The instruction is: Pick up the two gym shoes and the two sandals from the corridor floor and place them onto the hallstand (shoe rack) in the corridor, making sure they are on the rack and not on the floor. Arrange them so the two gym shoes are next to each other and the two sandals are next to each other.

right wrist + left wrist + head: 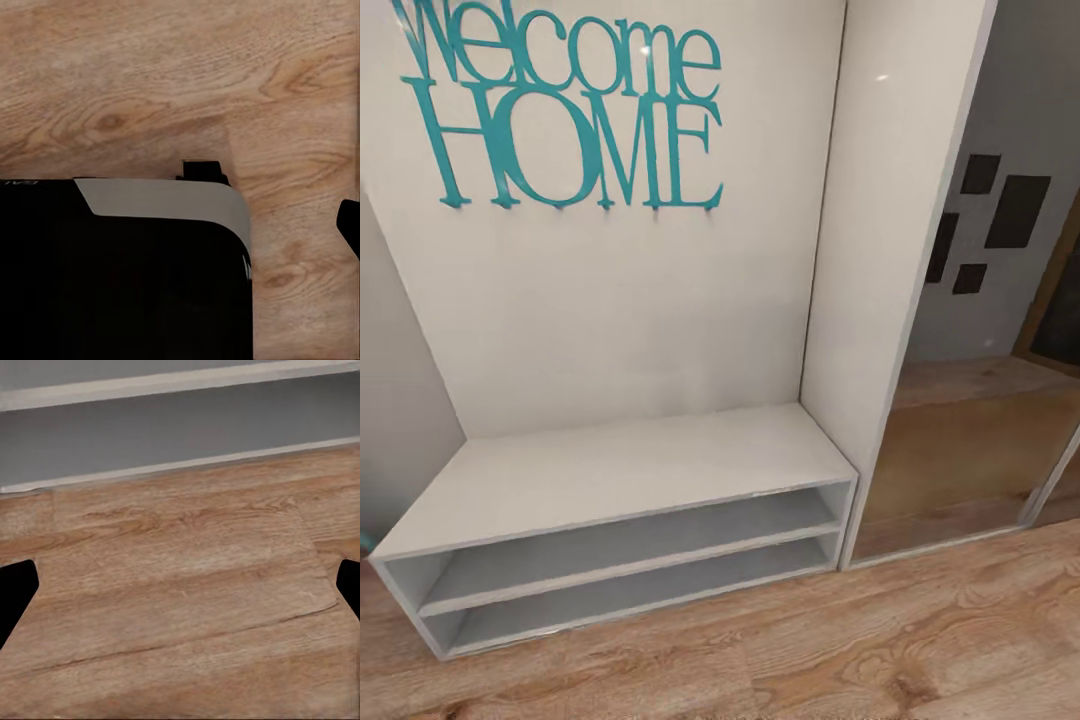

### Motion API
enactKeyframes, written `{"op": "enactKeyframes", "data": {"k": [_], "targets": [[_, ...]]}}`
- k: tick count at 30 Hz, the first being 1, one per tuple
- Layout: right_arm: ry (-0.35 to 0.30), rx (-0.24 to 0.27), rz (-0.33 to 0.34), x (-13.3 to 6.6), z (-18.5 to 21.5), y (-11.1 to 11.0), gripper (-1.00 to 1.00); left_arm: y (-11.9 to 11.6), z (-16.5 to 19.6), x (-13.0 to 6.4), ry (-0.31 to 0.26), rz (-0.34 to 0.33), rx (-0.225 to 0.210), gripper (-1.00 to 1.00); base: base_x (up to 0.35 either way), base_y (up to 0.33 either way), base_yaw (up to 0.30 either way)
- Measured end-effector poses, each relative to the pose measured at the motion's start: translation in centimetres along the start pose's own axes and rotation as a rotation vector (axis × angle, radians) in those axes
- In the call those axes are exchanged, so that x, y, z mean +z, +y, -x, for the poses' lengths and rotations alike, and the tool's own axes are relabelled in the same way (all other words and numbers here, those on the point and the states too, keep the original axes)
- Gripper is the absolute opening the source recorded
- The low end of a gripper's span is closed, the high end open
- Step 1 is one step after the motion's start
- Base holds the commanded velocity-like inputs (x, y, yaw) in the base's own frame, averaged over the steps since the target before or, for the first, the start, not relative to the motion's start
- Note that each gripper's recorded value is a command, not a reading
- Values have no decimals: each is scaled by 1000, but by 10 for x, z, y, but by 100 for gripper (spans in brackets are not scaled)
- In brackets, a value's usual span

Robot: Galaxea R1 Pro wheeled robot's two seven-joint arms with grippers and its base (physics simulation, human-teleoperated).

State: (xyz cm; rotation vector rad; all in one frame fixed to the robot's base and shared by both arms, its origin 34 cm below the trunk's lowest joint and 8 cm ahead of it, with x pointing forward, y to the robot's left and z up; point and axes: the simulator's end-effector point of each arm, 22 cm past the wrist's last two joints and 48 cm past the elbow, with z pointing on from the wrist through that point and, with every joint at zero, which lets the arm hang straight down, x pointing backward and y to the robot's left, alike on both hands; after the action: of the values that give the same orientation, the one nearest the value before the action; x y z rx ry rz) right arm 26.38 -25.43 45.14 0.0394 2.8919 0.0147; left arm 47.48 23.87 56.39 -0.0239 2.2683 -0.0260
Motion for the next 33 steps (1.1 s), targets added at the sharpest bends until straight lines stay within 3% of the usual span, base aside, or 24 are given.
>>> {"op": "enactKeyframes", "data": {"k": [7, 33], "targets": [[5, 0, 0, 0, -2, 0, 100, 0, -9, -1, 21, 0, 1, 100, -146, -82, 280], [23, -1, -3, 0, -9, -1, 100, -1, -22, -2, 51, -1, 3, 100, -4, -2, 280]]}}
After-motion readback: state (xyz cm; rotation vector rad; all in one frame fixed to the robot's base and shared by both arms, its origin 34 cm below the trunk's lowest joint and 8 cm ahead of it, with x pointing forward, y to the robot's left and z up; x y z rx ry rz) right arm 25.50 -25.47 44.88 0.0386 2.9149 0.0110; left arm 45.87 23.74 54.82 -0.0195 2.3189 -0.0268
